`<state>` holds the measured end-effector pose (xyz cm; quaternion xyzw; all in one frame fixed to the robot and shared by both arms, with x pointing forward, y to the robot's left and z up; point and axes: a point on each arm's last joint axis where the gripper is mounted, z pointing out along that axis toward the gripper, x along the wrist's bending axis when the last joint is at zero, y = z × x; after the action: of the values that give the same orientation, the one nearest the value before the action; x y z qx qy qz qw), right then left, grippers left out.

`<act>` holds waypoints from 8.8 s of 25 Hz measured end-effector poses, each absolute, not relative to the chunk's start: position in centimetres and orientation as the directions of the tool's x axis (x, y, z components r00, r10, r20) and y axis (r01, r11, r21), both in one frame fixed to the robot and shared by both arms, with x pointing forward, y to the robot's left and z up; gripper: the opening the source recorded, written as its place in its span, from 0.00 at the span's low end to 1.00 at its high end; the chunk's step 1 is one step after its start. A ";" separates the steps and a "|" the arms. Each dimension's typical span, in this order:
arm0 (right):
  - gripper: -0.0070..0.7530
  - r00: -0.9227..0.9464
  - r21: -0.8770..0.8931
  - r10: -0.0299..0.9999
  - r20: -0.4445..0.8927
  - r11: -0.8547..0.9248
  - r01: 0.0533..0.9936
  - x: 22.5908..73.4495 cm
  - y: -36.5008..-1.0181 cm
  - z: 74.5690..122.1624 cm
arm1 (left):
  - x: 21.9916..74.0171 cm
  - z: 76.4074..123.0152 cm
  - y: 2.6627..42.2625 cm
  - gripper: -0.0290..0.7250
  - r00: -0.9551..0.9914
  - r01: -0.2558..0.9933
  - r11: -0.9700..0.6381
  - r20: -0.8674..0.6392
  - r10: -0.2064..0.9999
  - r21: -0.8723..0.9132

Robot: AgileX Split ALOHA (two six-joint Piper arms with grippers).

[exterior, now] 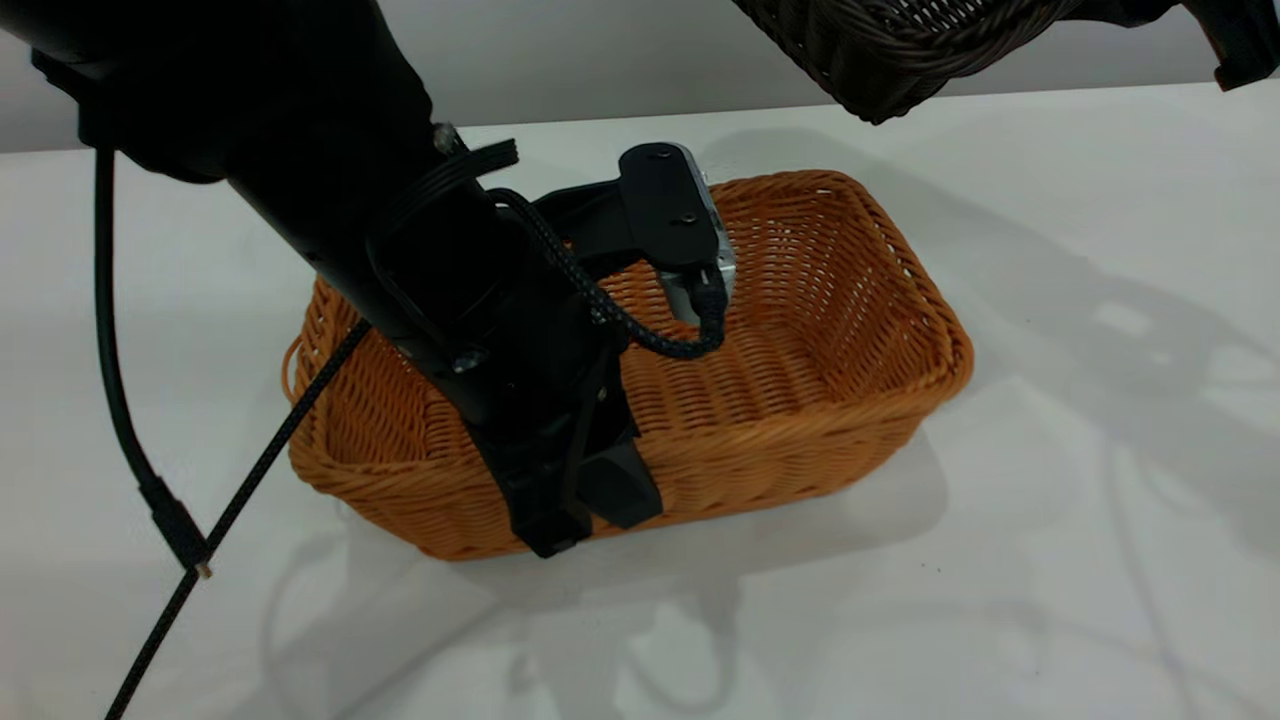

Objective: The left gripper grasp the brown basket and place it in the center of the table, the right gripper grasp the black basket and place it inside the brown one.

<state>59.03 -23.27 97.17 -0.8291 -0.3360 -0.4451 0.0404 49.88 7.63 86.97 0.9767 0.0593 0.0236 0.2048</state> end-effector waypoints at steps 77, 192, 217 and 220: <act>0.17 -0.038 0.061 0.817 0.576 0.003 0.998 57.5 -20.6 98.3 | 42.4 120.8 9.5 0.88 0.854 -0.158 -0.281 0.275 0.443 0.946; 0.06 -0.373 0.335 0.895 0.243 0.283 0.899 57.0 -18.7 110.6 | 38.4 122.1 14.6 0.45 0.824 -0.118 -0.485 0.358 0.439 0.867; 0.01 -0.489 0.876 0.871 0.046 0.199 0.438 40.4 -23.2 125.4 | 33.8 119.2 22.3 0.07 0.670 0.226 -0.489 0.230 0.706 0.842; 0.01 -0.479 0.896 0.877 0.043 0.179 0.407 38.0 -23.9 124.2 | 33.0 118.2 23.2 0.07 0.654 0.254 -0.461 0.200 0.730 0.850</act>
<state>37.98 -23.91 124.16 -0.4429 -0.7247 -0.4631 -0.2532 32.95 23.22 118.23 0.8066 0.3049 0.2829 0.4200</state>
